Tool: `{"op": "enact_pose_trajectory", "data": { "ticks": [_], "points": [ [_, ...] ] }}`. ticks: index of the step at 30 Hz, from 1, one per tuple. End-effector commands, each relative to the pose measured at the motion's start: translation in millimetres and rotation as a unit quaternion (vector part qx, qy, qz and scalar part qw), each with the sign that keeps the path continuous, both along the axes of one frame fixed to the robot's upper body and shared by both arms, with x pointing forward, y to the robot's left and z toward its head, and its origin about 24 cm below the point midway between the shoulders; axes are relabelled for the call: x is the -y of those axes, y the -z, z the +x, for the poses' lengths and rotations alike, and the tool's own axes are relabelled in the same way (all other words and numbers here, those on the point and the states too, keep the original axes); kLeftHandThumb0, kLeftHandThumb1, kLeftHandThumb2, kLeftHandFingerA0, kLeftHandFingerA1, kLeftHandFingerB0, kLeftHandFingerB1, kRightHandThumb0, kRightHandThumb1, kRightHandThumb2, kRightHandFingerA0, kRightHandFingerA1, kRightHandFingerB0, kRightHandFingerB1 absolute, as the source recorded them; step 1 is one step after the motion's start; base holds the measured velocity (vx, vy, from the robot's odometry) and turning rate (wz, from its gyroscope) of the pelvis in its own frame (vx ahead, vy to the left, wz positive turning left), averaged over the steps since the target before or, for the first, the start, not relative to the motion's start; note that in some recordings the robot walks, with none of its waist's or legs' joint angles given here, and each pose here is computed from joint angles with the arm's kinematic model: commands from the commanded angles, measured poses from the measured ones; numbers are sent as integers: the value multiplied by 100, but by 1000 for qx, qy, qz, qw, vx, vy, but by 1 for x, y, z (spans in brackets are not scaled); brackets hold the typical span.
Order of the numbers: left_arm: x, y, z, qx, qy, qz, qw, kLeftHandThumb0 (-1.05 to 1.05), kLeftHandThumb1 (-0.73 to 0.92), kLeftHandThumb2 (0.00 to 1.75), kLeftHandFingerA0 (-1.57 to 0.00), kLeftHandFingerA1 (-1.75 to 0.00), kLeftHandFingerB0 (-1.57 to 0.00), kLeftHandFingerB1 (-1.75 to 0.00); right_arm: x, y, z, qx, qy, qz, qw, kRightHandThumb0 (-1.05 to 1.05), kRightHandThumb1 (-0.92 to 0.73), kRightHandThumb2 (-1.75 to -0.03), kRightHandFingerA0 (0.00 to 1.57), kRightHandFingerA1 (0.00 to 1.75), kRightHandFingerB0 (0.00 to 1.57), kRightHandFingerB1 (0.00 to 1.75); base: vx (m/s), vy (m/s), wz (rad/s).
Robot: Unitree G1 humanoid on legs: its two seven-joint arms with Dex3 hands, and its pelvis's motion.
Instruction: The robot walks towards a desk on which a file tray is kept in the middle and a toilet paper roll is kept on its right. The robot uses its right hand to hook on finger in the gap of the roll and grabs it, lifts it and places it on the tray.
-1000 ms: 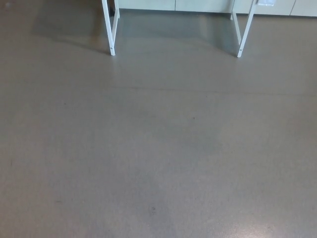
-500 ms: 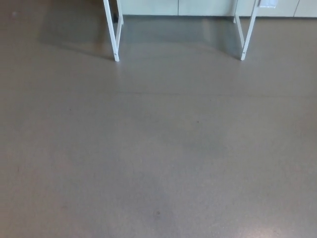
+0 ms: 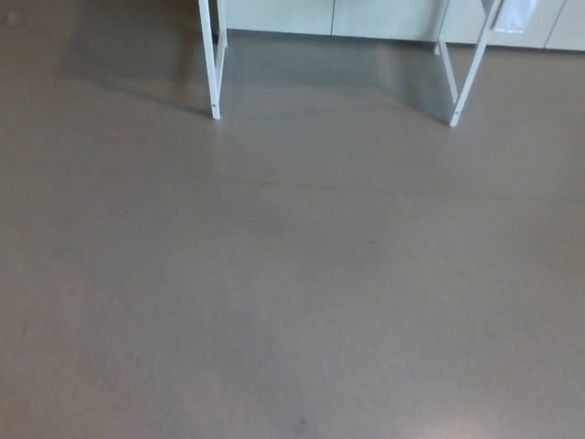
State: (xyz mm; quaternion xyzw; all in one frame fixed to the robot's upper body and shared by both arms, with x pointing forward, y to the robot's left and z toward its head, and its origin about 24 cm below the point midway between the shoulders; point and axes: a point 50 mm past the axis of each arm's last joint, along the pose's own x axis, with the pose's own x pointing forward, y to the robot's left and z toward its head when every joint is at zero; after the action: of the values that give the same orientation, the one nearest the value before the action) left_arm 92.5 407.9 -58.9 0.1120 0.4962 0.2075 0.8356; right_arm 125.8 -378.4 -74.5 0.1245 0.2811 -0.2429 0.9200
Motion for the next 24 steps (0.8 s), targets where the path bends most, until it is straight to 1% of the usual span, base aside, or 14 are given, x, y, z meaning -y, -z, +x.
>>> {"op": "enact_pose_trajectory", "data": {
  "ticks": [1,3,4,5,6,7,11,12,13,18,19,21,22,24],
  "points": [
    [0,-4,1,13,12,4,1000,-61,49,98,-22,-63,-45,-66,6,-6,0,16,6,-16,1000,-65,-47,-82,0,23,1,19,233,32,13],
    [0,-4,0,12,13,3,1000,-61,49,98,-22,-63,-45,-66,6,-6,0,15,6,-16,1000,-65,-47,-82,0,23,1,19,238,-8,10],
    [0,-3,0,10,13,4,1000,-75,67,60,-30,-83,-48,-62,7,-6,0,15,5,-17,1000,-65,-47,-82,0,23,1,19,261,-44,14],
    [0,-1,-1,5,13,4,1000,-76,50,92,-34,-75,-44,-66,7,-7,0,15,5,-18,1000,-65,-47,-82,0,23,1,19,270,-105,11],
    [0,-1,0,3,14,4,1000,-76,50,92,-34,-75,-44,-66,7,-7,0,15,5,-18,1000,-65,-47,-82,0,23,1,19,142,-121,16],
    [0,0,-1,3,9,3,1000,-80,66,59,-30,-88,-49,-67,7,-7,0,15,5,-18,1000,-65,-47,-82,0,23,1,19,297,-142,8],
    [-1,2,-5,2,1,-1,1000,-81,66,58,-30,-89,-50,-67,8,-8,1,14,1,-20,1000,-65,-47,-82,0,23,1,19,289,-381,25],
    [-1,2,-4,7,-11,-5,1000,-78,47,91,-35,-77,-46,-68,8,-8,1,14,1,-20,1000,-65,-47,-82,0,23,1,19,338,-245,14],
    [-1,1,-4,-1,11,5,1000,-78,66,60,-30,-85,-49,-64,8,-8,1,14,1,-20,1000,-65,-47,-82,0,23,1,19,365,-142,-1],
    [2,0,-6,6,8,-2,1000,-69,66,61,-28,-70,-45,-55,8,-8,1,12,-1,-21,1000,-65,-47,-82,0,23,1,19,303,-59,-3],
    [1,3,-8,6,4,0,1000,-79,66,58,-29,-86,-48,-66,8,-8,1,12,-1,-21,1000,-65,-47,-82,0,23,1,19,314,53,-11],
    [1,5,-8,9,-7,-7,1000,-82,64,60,-28,-97,-49,-71,8,-8,1,12,-1,-21,1000,-65,-47,-82,0,23,1,19,328,131,-21],
    [0,5,-9,4,-6,-4,1000,-85,46,93,-39,-86,-49,-74,8,-8,1,12,-1,-21,1000,-65,-47,-82,0,23,1,19,354,196,-19],
    [-1,5,-8,2,-6,-3,1000,-84,47,93,-39,-84,-49,-72,7,-8,2,13,-2,-21,1000,-65,-47,-82,0,23,1,19,470,293,-12]
  ]
}}
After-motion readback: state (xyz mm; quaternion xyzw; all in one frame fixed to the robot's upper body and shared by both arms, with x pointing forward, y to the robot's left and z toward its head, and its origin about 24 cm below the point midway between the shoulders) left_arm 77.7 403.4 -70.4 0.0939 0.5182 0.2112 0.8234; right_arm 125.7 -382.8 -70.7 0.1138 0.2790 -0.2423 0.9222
